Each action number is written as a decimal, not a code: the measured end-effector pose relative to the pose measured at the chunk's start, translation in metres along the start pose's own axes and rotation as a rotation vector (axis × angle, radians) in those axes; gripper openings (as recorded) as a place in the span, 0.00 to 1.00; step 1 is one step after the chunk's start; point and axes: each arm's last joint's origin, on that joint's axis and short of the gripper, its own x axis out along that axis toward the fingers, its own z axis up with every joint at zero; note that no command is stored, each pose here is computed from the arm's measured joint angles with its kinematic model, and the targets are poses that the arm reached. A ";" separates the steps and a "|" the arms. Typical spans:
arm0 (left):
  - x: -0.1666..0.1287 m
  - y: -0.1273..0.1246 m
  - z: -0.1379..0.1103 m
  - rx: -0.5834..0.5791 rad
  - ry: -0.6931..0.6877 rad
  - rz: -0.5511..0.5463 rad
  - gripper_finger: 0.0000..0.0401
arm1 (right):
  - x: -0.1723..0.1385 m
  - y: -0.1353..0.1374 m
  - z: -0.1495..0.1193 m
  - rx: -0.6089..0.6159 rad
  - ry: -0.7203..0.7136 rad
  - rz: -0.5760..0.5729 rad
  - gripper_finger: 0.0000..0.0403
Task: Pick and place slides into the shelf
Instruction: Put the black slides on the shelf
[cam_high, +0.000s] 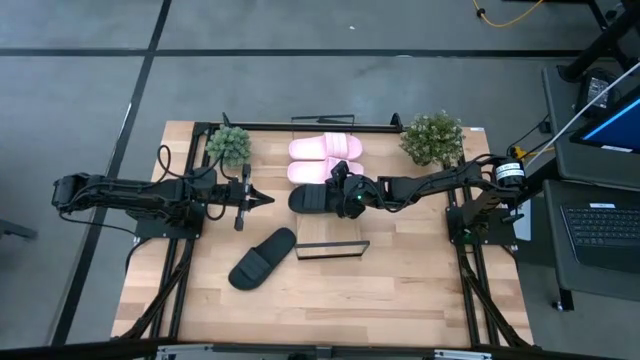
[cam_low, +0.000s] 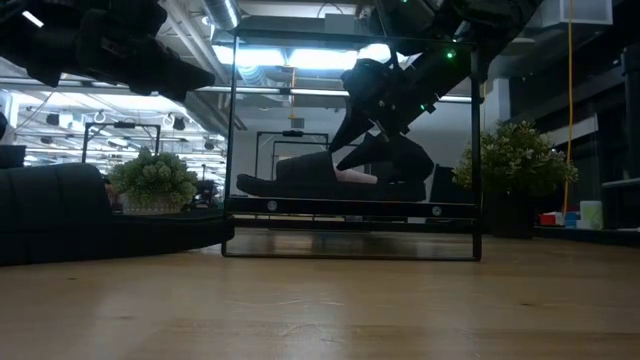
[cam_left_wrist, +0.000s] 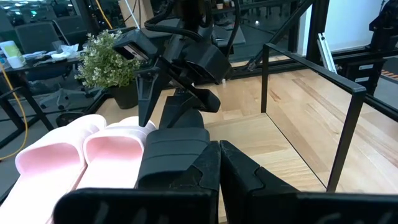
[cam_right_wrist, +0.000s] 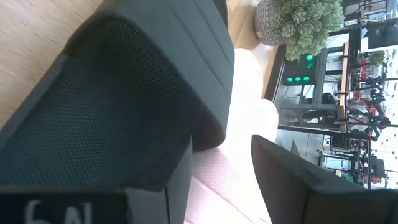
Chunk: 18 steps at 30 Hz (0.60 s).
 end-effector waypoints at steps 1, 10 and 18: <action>0.000 0.000 0.000 0.000 0.000 0.000 0.00 | 0.000 0.000 0.000 0.000 0.000 0.000 0.41; 0.000 0.000 0.000 0.000 0.000 0.000 0.00 | -0.004 -0.004 0.000 0.005 -0.007 -0.012 0.41; 0.000 0.000 0.000 0.000 0.003 -0.001 0.00 | -0.005 -0.003 -0.001 -0.001 0.001 0.000 0.41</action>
